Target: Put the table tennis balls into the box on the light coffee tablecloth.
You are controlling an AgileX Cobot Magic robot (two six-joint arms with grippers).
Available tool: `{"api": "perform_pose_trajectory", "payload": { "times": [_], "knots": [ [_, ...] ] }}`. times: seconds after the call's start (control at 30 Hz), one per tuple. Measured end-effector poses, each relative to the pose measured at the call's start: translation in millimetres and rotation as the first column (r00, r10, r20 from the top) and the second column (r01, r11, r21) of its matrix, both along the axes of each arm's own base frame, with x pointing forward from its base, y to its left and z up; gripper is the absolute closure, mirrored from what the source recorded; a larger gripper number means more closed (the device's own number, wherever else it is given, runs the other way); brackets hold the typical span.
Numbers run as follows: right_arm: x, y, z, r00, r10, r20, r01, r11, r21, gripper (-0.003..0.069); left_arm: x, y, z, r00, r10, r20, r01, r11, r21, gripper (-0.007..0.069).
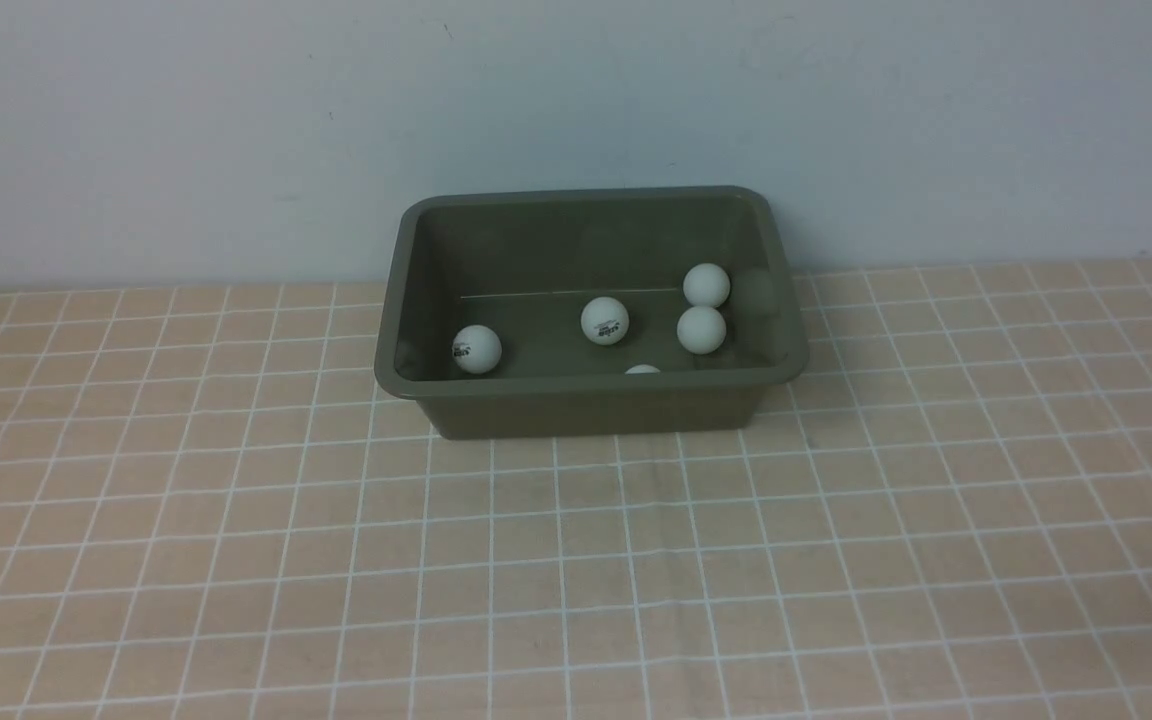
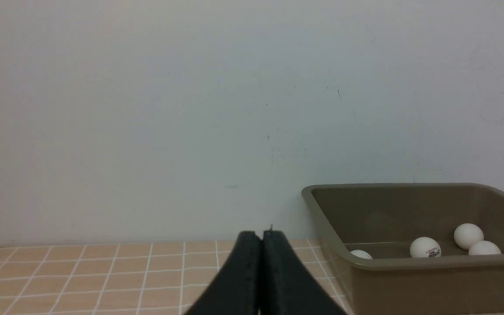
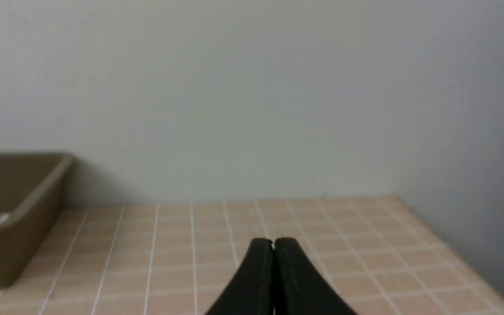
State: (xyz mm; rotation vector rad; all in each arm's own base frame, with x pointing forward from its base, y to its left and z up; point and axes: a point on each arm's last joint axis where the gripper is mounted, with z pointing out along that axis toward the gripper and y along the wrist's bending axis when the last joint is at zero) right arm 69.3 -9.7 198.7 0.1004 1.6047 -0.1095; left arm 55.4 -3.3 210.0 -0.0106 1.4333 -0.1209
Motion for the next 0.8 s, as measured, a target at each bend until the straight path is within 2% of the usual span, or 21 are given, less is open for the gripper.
{"api": "perform_pose_trajectory", "payload": {
  "times": [0.2, 0.57, 0.8],
  "knots": [
    [-1, 4, -15, 0.986, 0.048, -0.160, -0.044, 0.999, 0.027, 0.0678, 0, 0, 0, 1.000, 0.000, 0.000, 0.000, 1.000, 0.000, 0.0690],
    [-2, 6, -20, 0.974, 0.069, -0.215, -0.056, 0.996, 0.068, 0.0678, 0, 0, 0, 1.000, 0.000, 0.000, 0.000, 1.000, 0.000, 0.0690],
    [-2, 5, -17, 0.983, 0.057, -0.174, -0.044, 0.996, 0.077, 0.0678, 0, 0, 0, 1.000, 0.000, 0.000, 0.000, 1.000, 0.000, 0.0690]
  ]
}}
